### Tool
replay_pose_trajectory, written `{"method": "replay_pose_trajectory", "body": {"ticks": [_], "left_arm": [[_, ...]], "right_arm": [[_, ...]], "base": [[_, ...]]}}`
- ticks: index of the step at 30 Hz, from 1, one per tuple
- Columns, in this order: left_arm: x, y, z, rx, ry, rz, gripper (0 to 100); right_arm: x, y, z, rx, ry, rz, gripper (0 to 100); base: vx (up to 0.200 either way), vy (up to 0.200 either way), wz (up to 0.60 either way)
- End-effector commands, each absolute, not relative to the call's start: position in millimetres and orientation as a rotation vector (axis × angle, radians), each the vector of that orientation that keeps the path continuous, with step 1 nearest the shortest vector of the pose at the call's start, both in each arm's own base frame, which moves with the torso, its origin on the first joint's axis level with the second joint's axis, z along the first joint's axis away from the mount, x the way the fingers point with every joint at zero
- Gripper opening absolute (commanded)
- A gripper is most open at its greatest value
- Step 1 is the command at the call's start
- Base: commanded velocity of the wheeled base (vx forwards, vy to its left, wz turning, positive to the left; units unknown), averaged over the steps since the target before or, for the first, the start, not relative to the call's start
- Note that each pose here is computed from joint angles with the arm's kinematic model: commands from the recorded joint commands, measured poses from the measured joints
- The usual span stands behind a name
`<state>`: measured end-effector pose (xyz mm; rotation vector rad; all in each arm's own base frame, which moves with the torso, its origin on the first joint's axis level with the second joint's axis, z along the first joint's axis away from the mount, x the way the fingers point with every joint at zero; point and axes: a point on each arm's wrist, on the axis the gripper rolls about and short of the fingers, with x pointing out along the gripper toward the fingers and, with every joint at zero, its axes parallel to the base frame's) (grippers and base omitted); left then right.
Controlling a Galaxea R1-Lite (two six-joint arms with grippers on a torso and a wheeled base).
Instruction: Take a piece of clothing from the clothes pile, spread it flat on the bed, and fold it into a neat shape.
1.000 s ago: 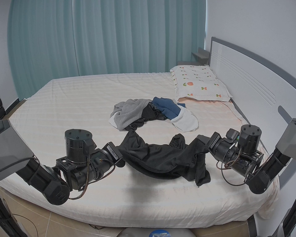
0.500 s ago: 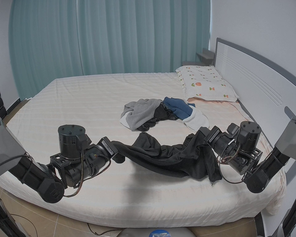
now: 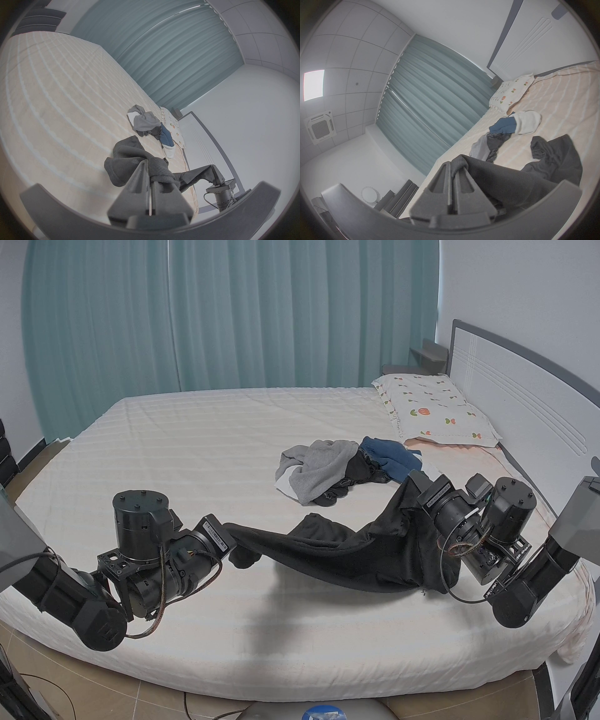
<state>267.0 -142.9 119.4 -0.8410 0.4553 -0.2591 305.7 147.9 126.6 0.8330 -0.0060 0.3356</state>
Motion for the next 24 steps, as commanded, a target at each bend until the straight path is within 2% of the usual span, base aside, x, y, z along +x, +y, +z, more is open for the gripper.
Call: {"method": "replay_pose_trajectory", "body": {"ticks": [1, 13, 24], "left_arm": [[267, -142, 121, -0.844, 0.448, -0.26, 0], [263, -139, 127, -0.849, 0.434, -0.264, 0], [261, -130, 137, -0.86, 0.393, -0.258, 0]], "right_arm": [[307, 148, 126, 0.836, -0.015, 0.337, 0], [312, 152, 136, 0.856, -0.077, 0.369, 0], [307, 183, 164, 0.779, -0.163, 0.478, 0]], "base": [[0.0, 0.2, 0.0], [0.0, 0.2, 0.0], [0.0, 0.2, 0.0]]}}
